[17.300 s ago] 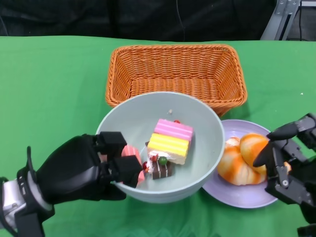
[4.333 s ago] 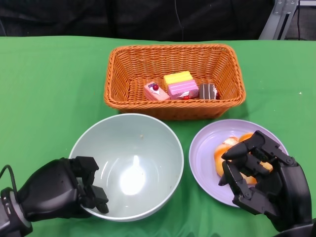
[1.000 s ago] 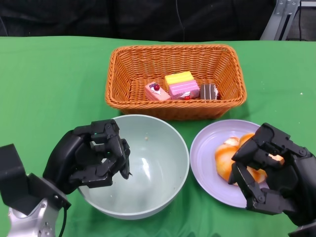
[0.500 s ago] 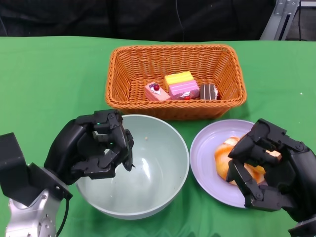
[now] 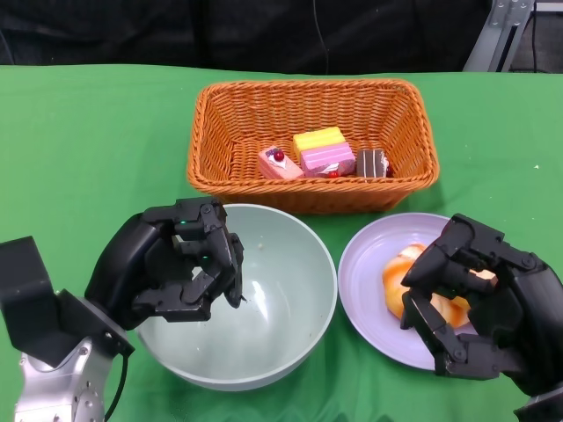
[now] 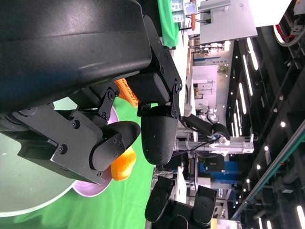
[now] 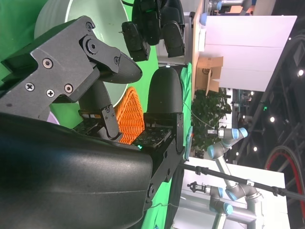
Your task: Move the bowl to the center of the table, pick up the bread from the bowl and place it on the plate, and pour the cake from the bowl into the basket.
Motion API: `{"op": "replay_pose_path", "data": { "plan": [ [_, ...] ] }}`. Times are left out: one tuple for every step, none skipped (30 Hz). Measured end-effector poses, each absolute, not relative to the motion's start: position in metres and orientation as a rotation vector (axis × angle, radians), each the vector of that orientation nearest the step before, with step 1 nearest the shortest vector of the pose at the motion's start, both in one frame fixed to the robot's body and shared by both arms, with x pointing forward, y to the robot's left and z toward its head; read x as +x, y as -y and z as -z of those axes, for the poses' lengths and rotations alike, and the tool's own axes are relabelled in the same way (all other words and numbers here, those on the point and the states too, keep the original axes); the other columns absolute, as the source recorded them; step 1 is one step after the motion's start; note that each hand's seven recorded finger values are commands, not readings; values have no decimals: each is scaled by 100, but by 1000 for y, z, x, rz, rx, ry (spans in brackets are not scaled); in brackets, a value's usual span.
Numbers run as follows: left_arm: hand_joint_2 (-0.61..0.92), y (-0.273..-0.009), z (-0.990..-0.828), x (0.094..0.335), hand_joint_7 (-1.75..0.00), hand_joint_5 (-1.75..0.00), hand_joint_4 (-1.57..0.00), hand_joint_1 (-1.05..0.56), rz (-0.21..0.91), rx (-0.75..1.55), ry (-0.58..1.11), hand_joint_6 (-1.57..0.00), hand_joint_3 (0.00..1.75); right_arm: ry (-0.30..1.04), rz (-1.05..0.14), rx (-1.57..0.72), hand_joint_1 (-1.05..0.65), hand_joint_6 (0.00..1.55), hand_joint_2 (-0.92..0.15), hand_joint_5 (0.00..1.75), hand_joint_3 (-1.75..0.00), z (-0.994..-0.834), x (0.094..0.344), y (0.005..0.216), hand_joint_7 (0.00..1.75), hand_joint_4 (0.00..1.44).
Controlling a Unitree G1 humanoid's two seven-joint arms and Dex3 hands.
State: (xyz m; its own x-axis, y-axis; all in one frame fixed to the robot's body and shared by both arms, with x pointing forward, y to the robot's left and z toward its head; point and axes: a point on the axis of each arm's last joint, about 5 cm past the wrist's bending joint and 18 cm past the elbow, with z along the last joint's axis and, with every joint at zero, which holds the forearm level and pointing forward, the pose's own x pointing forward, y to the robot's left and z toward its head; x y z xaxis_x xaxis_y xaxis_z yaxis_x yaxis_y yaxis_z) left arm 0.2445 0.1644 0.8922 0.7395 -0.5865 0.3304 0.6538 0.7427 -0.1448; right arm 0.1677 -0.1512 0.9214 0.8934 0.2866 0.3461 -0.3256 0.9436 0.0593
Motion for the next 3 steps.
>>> {"op": "replay_pose_path", "data": {
  "plan": [
    [52,-164,-892,245,-132,-166,-81,-2,692,-258,271,-86,111,341,-318,115,-14,64,-48,166,-105,-921,168,151,136,73],
    [52,-163,-892,245,-132,-166,-81,-2,695,-257,269,-85,111,340,-316,115,-14,65,-48,166,-105,-921,168,151,137,74],
    [53,-163,-892,245,-132,-165,-81,-2,697,-257,268,-85,111,340,-315,115,-14,64,-47,165,-106,-921,168,151,137,74]
  ]
}}
